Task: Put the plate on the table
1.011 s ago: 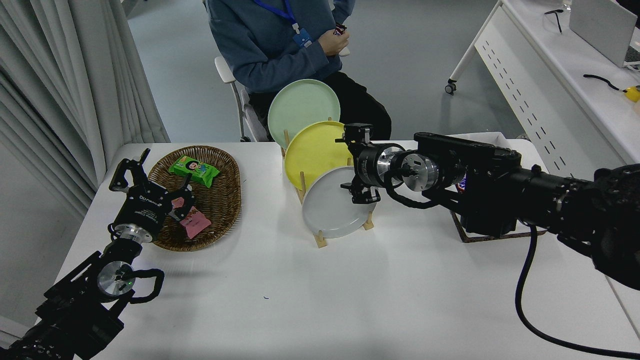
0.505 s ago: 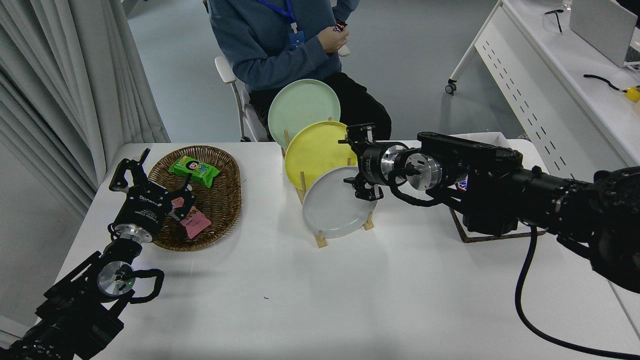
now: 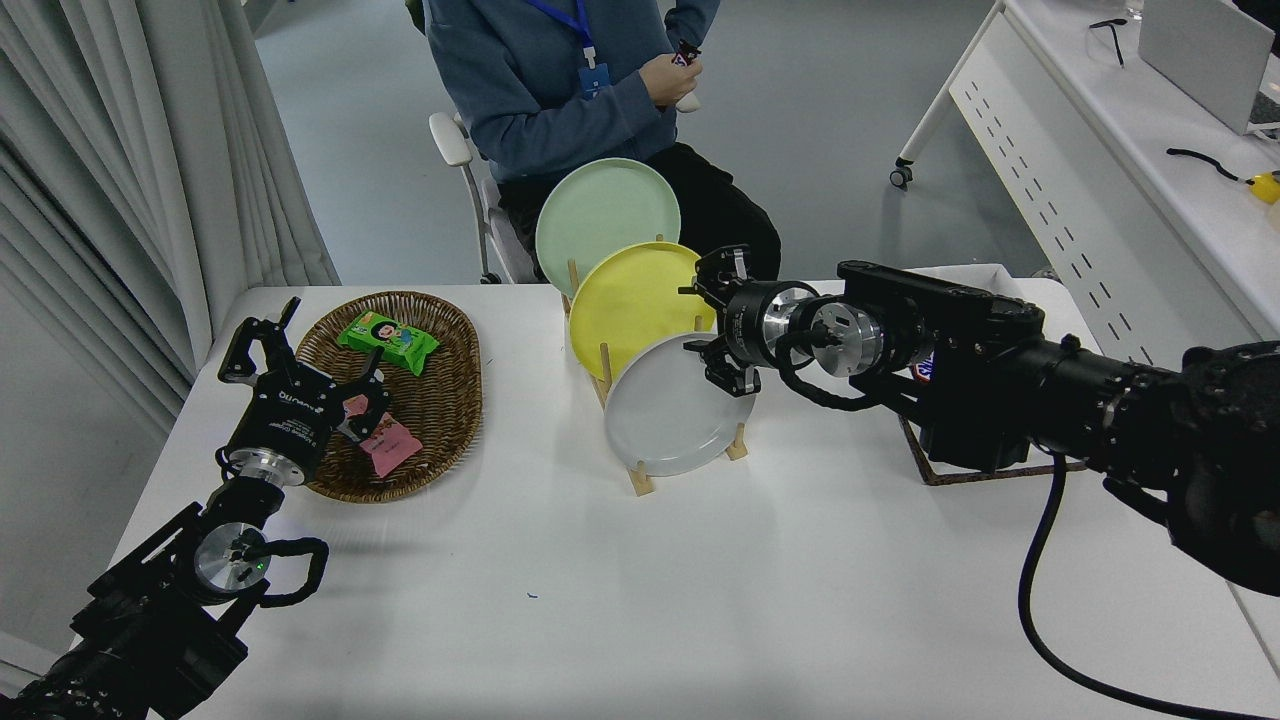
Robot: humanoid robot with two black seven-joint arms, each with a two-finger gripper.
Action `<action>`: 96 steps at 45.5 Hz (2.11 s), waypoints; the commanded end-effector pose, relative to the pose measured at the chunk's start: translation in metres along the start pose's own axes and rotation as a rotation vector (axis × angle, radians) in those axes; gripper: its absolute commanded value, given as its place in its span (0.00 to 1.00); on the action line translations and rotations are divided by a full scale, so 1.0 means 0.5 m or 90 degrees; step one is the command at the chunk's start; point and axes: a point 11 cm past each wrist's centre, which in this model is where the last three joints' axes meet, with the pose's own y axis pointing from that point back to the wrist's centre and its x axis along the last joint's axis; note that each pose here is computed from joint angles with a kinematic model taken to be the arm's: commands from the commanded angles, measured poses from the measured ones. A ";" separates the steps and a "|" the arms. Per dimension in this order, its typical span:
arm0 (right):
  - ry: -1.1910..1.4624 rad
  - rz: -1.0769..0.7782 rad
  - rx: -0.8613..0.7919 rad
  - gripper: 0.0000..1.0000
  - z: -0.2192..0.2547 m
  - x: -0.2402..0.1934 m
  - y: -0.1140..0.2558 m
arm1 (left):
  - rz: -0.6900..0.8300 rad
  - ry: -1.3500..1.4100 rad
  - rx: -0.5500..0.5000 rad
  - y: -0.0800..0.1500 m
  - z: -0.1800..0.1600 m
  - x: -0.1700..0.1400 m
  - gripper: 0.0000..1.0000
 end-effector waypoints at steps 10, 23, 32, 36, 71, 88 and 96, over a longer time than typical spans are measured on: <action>-0.027 -0.003 -0.026 0.44 0.005 -0.009 0.003 | 0.000 0.000 0.000 0.000 0.000 0.000 1.00; -0.040 -0.005 -0.030 0.35 0.004 -0.009 0.004 | 0.000 0.000 0.000 0.000 0.000 0.000 1.00; -0.043 -0.005 -0.035 0.35 0.003 -0.010 0.004 | 0.001 0.000 0.000 0.000 0.000 0.001 1.00; -0.045 -0.004 -0.037 0.35 0.008 -0.008 0.003 | 0.000 0.000 0.000 0.000 0.000 0.000 1.00; -0.065 0.001 -0.032 0.27 0.005 -0.007 0.001 | 0.000 0.000 0.000 0.000 0.000 0.000 1.00; -0.069 -0.001 -0.030 0.20 0.002 -0.009 0.002 | -0.001 0.000 -0.001 -0.001 0.001 -0.001 1.00; -0.086 0.000 -0.035 0.18 0.010 -0.004 0.001 | 0.000 0.000 0.000 0.000 0.000 0.000 1.00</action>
